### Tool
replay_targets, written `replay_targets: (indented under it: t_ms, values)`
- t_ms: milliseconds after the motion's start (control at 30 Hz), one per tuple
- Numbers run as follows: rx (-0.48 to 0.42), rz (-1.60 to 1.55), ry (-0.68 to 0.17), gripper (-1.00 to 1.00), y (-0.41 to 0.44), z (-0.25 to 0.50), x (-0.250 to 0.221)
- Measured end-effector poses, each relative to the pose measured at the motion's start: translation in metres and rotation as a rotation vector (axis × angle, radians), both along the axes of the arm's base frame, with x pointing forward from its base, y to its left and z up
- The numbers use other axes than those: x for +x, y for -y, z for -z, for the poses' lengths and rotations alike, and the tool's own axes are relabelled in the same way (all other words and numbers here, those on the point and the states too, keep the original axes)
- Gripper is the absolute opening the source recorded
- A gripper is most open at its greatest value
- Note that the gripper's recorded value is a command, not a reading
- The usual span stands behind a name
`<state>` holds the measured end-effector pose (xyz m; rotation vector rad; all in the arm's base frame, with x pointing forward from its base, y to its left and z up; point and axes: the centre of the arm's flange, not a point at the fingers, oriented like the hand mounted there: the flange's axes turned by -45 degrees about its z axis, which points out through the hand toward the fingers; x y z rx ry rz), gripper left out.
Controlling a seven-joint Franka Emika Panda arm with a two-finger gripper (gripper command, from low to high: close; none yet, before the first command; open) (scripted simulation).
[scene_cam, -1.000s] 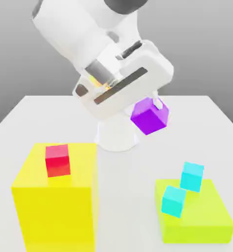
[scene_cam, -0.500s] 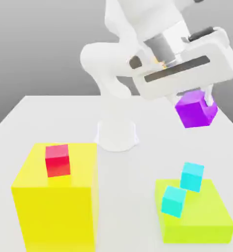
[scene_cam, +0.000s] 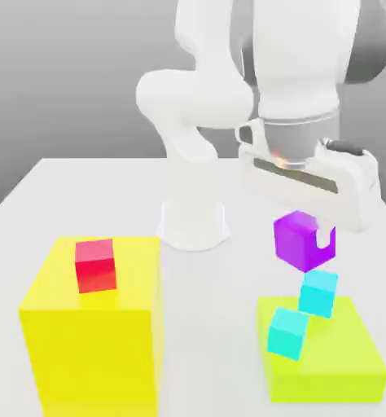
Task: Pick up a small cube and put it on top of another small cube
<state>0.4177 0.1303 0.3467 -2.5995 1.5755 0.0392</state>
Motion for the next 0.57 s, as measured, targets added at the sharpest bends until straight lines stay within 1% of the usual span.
replay_targets:
  t_ms: [233, 333, 467, 500, 567]
  values:
    - [-0.092, 0.134, -0.034, -1.0, -0.009, 0.034, 0.002]
    - [-0.106, 0.148, -0.035, -1.0, -0.007, 0.057, 0.004]
    - [-0.103, 0.148, -0.035, -1.0, -0.008, 0.093, 0.003]
    - [-0.1, 0.148, -0.036, 1.0, -0.008, 0.098, 0.002]
    - [-0.1, 0.147, -0.036, 1.0, -0.009, 0.098, 0.002]
